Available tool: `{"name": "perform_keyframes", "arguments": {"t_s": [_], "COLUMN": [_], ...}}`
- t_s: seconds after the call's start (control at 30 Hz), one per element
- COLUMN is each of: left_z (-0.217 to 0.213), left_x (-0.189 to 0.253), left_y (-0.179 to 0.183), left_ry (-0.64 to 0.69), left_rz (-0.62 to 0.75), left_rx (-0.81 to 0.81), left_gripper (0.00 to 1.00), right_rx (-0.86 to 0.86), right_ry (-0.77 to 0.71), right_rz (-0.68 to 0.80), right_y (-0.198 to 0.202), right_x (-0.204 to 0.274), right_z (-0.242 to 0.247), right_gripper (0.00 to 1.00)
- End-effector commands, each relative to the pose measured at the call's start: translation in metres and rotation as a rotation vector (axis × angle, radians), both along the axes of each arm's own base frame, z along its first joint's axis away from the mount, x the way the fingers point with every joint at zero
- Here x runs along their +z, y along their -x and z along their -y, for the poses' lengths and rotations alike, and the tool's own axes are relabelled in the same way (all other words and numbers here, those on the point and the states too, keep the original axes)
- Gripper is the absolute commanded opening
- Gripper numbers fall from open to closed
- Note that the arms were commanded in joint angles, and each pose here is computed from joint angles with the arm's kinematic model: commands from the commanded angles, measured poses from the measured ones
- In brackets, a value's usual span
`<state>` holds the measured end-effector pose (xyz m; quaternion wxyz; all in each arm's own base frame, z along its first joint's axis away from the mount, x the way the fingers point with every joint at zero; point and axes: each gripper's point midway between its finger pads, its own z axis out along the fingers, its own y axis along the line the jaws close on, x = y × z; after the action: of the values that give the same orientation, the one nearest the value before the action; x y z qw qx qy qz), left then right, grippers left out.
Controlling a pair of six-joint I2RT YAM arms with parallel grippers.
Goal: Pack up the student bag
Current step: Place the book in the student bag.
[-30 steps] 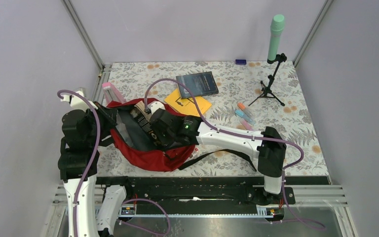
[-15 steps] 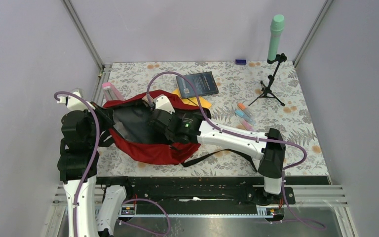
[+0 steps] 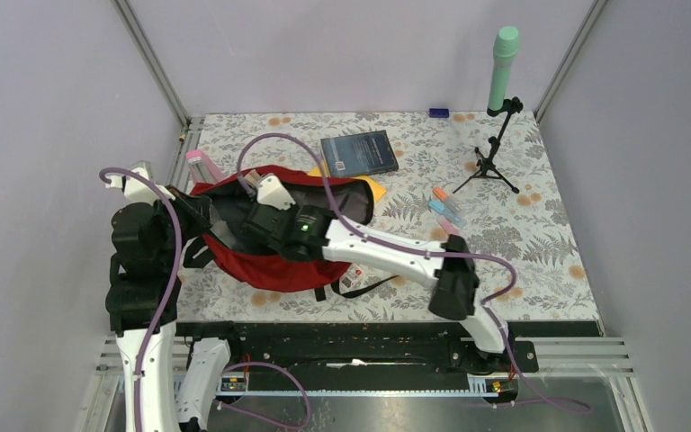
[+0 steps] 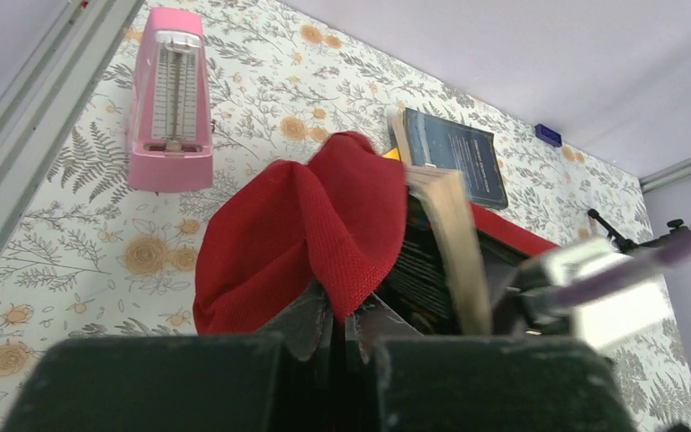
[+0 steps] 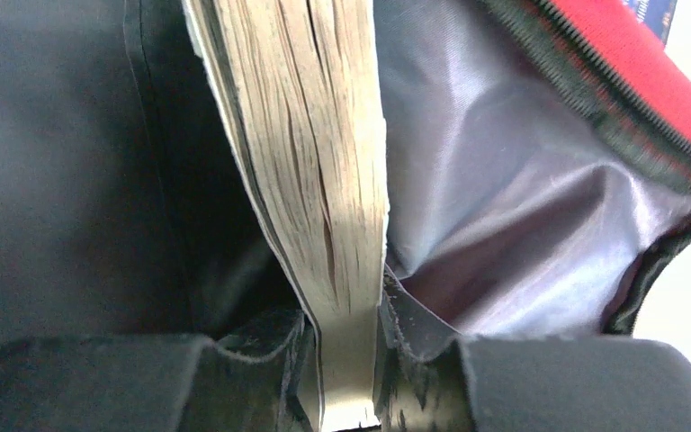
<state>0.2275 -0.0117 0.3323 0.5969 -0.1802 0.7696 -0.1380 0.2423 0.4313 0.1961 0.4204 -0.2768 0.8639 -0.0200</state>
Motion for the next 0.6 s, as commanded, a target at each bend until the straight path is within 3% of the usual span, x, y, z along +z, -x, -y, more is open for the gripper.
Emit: {"name": "perform_keyframes", "arguments": {"t_s": [0.0, 0.3, 0.37, 0.4, 0.47, 0.57], "left_z": [0.01, 0.006, 0.002, 0.0, -0.001, -0.003], "left_x": [0.032, 0.025, 0.02, 0.017, 0.012, 0.009], "left_y": [-0.005, -0.004, -0.005, -0.006, -0.007, -0.007], "left_ry": [0.013, -0.013, -0.03, -0.038, -0.046, -0.051], "left_rz": [0.138, 0.127, 0.117, 0.11, 0.096, 0.091], "left_rx": [-0.053, -0.043, -0.028, -0.021, -0.014, -0.004], "left_gripper": [0.0, 0.0, 0.0, 0.0, 0.0, 0.0], "right_rx": [-0.017, 0.022, 0.052, 0.066, 0.085, 0.098], "right_ry": [0.072, 0.094, 0.069, 0.044, -0.013, -0.093], "right_rz": [0.061, 0.012, -0.033, -0.057, -0.104, -0.126], "right_y": [-0.01, -0.011, -0.003, 0.001, 0.009, 0.014], "right_x": [-0.006, -0.042, -0.047, -0.048, -0.046, -0.033], "right_z": [-0.018, -0.037, -0.04, -0.042, -0.043, -0.042], "right_gripper": [0.0, 0.02, 0.19, 0.36, 0.57, 0.67]}}
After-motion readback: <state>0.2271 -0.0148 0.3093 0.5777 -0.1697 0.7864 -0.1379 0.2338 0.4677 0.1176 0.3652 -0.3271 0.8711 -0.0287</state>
